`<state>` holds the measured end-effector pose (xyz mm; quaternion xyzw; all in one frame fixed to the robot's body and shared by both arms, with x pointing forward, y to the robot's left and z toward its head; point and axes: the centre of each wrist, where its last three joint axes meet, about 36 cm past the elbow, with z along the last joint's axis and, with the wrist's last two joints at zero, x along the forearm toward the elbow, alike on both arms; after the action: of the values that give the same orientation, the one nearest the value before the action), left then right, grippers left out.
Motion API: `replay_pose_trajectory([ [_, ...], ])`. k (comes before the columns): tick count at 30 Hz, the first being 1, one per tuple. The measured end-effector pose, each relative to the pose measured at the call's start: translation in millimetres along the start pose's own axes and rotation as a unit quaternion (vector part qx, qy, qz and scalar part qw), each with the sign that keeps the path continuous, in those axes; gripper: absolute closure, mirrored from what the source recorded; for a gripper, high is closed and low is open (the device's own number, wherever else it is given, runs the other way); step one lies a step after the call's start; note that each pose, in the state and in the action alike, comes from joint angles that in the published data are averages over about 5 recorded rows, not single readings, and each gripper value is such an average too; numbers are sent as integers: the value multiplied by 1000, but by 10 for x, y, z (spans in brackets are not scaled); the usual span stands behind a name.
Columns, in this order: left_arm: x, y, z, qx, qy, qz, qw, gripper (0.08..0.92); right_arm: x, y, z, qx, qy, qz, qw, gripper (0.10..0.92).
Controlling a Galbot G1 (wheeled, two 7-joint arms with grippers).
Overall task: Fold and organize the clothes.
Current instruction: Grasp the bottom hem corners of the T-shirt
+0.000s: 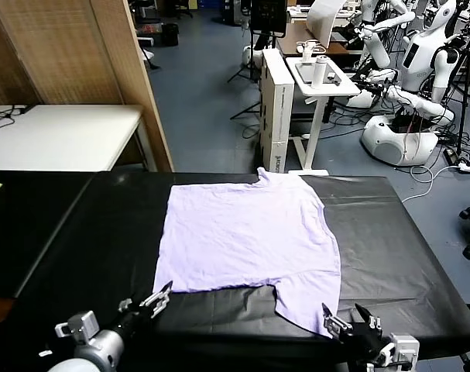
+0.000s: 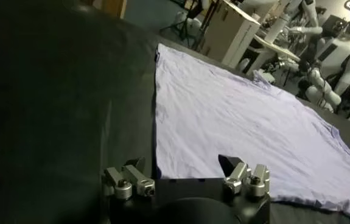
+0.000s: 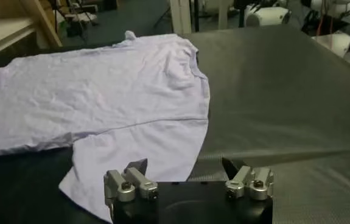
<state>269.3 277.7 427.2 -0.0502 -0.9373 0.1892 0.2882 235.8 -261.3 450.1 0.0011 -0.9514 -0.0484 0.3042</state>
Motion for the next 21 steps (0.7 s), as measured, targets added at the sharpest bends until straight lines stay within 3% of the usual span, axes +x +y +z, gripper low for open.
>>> replay_pose_trajectory([
  [5, -7, -7, 25, -2, 2, -2, 1000, 92, -18, 33, 25, -3, 2, -2, 1000, 127],
  [10, -11, -13, 73, -3, 6, -6, 1000, 100, -44, 44, 64, -7, 8, -1, 1000, 254],
  [12, -15, -13, 85, -3, 6, -7, 1000, 140, -46, 48, 74, -7, 9, -2, 1000, 288],
  [16, -38, 7, 93, -3, 5, -11, 1000, 339, -38, 54, 88, -8, 12, -4, 1000, 399],
  [21, -53, 35, 102, -2, 5, -16, 1000, 603, -35, 51, 93, -8, 12, -4, 1000, 675],
])
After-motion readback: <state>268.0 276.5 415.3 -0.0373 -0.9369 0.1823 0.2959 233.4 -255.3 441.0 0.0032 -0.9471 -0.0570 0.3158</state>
